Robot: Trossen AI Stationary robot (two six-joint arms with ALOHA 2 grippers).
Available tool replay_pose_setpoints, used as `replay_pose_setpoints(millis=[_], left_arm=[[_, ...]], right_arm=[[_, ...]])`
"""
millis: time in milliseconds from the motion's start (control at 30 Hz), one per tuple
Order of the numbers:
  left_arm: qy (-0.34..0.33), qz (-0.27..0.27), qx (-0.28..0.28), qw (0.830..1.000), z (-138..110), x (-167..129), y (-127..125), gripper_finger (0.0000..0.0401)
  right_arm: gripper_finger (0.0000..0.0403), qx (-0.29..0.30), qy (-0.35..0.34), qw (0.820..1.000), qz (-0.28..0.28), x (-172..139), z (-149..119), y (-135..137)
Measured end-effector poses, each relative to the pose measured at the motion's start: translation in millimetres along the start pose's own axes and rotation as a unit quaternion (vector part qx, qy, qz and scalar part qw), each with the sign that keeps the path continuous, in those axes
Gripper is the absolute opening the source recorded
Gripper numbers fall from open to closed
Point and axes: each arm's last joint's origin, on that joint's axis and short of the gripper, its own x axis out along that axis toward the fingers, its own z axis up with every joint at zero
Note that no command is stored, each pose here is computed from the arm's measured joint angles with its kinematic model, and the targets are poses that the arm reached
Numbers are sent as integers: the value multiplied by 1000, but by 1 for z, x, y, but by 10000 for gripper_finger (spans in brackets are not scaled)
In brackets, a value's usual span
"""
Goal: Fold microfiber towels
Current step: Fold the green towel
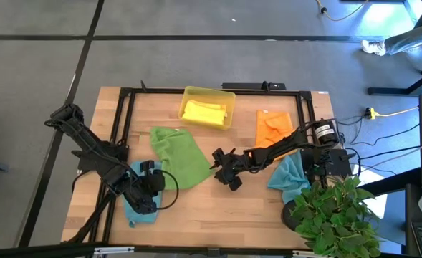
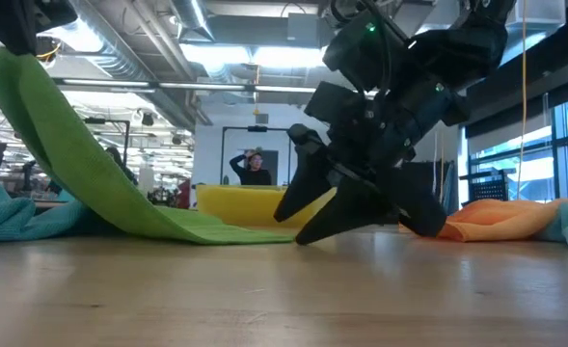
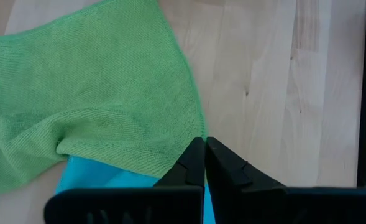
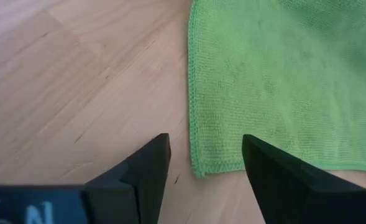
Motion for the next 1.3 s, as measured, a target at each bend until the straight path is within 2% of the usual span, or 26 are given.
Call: replay_pose_setpoints(millis=[333, 800, 1067, 1300], left_arm=[[0, 0, -2, 1000, 0, 0, 0, 0], [0, 0, -2, 1000, 0, 0, 0, 0], [0, 0, -2, 1000, 0, 0, 0, 0], [0, 0, -2, 1000, 0, 0, 0, 0]], right_arm=[[136, -29, 32, 998, -35, 1, -2, -1], [73, -43, 49, 997, -42, 0, -5, -1], [87, -33, 115, 992, -48, -19, -6, -7], [138, -34, 108, 993, -40, -20, -3, -7]])
